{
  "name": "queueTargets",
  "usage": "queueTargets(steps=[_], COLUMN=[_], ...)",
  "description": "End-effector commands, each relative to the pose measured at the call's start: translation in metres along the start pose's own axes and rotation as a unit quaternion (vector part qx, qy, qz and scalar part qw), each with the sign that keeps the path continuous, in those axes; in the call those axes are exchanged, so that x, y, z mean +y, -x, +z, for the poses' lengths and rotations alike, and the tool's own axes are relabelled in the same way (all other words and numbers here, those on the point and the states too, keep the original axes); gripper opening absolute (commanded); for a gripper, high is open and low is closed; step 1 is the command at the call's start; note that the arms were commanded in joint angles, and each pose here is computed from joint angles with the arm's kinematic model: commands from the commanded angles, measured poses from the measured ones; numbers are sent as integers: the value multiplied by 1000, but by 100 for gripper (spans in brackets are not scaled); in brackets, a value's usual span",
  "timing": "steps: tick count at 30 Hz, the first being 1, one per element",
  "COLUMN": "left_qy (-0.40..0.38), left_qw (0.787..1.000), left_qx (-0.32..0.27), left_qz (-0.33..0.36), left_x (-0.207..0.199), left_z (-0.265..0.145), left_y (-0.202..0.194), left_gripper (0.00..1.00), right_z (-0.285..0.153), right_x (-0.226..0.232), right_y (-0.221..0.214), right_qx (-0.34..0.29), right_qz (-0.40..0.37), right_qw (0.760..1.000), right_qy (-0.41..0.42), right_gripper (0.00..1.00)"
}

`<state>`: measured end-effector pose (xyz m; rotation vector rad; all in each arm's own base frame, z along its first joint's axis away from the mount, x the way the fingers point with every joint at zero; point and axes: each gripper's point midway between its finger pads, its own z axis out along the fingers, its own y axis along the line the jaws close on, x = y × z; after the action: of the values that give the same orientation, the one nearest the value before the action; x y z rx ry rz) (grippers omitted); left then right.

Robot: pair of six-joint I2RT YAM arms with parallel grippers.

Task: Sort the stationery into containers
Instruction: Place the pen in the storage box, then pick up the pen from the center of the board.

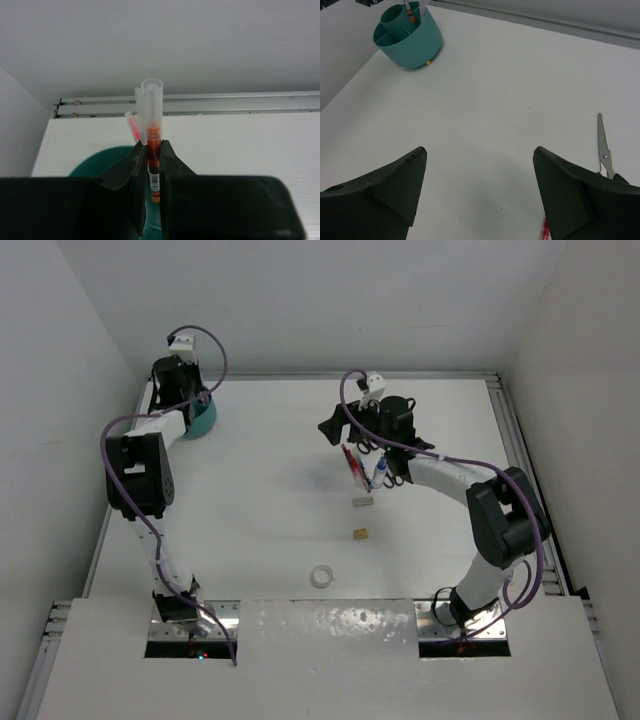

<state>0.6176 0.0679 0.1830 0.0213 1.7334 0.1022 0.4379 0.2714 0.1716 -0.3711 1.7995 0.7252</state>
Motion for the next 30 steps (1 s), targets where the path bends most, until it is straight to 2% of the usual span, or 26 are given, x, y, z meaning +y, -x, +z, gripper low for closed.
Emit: queueTargets(steps=[1, 6, 11, 13, 14, 15, 18, 20, 23, 24, 25, 26, 27, 28, 30], left_qy=[5, 15, 20, 22, 22, 19, 3, -3, 5, 14, 14, 18, -5, -25, -37], left_qw=[1000, 1000, 1000, 1000, 1000, 1000, 999, 999, 999, 999, 999, 999, 1000, 999, 998], left_qx=[-8, 18, 18, 16, 10, 8, -6, -24, -22, -4, -4, -6, 7, 17, 26], left_qz=[-1, -3, 1, -5, -8, -16, -32, -38, -36, -34, -31, -32, -27, -27, -52], left_x=[10, 10, 12, 13, 14, 12, 7, 1, -15, -21, -39, -39, -69, -95, -112], left_z=[-8, -8, -4, -2, 0, 1, 3, 3, -3, -8, -12, -22, -29, -37, -56], left_y=[3, -23, -27, -24, -16, -13, 11, 36, 66, 66, 75, 87, 85, 80, 85], left_gripper=[0, 2, 15, 29, 33, 43, 53, 55, 55, 55, 53, 49, 48, 47, 45], right_z=[2, -2, -11, -14, -15, -16, -20, -23, -33, -37, -44, -50, -54, -58, -68], right_x=[8, 10, 8, 9, 9, 10, 11, 7, -1, -3, -3, -6, -8, -10, -17], right_y=[33, 31, 33, 33, 34, 35, 38, 38, 43, 43, 50, 46, 46, 45, 43], right_qx=[-39, -36, -35, -36, -37, -39, -40, -34, -29, -27, -32, -18, -11, -2, 33], right_qz=[-5, -4, -13, -15, -14, -16, -24, -28, -34, -38, -42, -45, -57, -64, -84], right_qw=[999, 999, 999, 999, 999, 999, 999, 999, 998, 997, 996, 996, 995, 994, 990], right_qy=[17, 17, 8, 7, 5, 5, -1, -19, -52, -62, -67, -73, -78, -84, -107], right_gripper=[84, 84, 84, 84, 84, 84, 84, 84, 84, 83, 68, 58, 47, 23, 9])
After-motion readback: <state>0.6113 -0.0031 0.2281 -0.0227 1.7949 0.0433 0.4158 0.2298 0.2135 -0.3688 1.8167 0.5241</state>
